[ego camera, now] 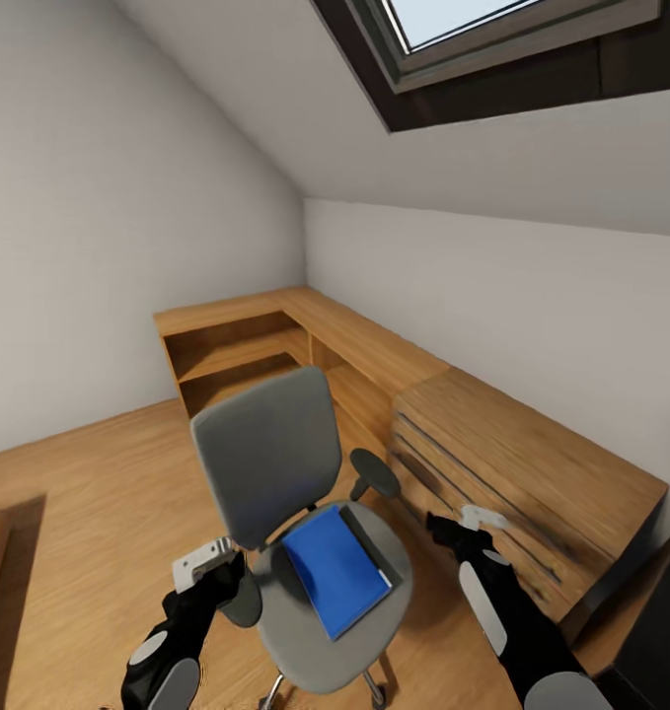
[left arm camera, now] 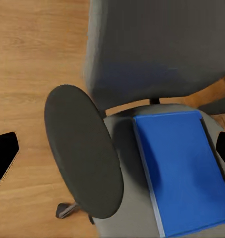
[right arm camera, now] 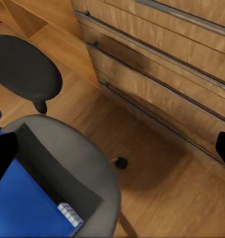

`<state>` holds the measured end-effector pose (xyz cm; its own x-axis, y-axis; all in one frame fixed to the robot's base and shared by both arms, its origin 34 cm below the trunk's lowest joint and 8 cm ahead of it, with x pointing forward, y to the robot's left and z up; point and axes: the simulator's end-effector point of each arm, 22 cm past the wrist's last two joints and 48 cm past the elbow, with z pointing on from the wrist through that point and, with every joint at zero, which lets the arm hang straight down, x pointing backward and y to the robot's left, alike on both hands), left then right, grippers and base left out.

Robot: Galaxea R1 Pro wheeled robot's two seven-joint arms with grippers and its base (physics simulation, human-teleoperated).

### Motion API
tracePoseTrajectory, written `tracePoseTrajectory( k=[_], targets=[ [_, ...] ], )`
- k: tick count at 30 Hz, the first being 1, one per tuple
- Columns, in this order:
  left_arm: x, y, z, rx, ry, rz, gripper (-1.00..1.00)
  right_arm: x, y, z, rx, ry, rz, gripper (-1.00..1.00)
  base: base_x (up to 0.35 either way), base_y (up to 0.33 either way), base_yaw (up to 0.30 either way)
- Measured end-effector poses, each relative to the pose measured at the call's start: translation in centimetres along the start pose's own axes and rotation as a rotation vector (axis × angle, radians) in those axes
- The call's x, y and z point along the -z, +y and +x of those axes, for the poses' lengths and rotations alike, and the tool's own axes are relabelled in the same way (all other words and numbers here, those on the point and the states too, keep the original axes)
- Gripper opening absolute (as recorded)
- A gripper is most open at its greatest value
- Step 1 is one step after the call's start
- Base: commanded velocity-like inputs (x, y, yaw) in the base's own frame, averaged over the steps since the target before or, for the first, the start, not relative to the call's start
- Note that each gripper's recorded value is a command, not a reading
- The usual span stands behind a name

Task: In the bedroom, organize the workspace by keeping the computer under the desk, ensuring the monitor is on the desk, placing the keyboard on the desk next to the monitor, placing the mouse on the desk next to the keyboard, moving the folder from the swivel chair onto the desk next to the mouse, stacking the notebook on top of the folder with the pen on top of the notebook, and positioning the swivel chair next to the desk.

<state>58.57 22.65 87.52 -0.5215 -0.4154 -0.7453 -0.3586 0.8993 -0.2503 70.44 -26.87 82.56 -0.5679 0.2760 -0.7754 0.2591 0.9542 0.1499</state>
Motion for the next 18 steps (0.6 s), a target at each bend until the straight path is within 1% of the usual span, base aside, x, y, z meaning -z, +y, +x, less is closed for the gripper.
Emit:
tracePoseTrajectory(
  k=[6, 12, 16, 18],
  targets=[
    [-0.7, 0.4, 0.4, 0.006, 0.002, -0.007, 1.0, -0.4, 1.1, 1.1, 0.031, 0.009, -0.024, 1.0, 0.0, 0.0, 0.262],
    [-1.3, 0.6, 1.1, 0.017, 0.013, -0.006, 1.0, -1.0, 1.3, 2.0, 0.039, 0.015, -0.031, 1.0, 0.0, 0.0, 0.259],
    [-1.9, 1.4, 1.0, 0.04, 0.013, -0.02, 1.0, -1.4, 1.3, 2.5, 0.042, 0.018, -0.032, 1.0, 0.0, 0.0, 0.259],
    [-2.1, 1.6, 1.2, 0.04, 0.015, -0.021, 1.0, -1.6, 1.3, 2.7, 0.042, 0.019, -0.032, 1.0, 0.0, 0.0, 0.25]
  ],
)
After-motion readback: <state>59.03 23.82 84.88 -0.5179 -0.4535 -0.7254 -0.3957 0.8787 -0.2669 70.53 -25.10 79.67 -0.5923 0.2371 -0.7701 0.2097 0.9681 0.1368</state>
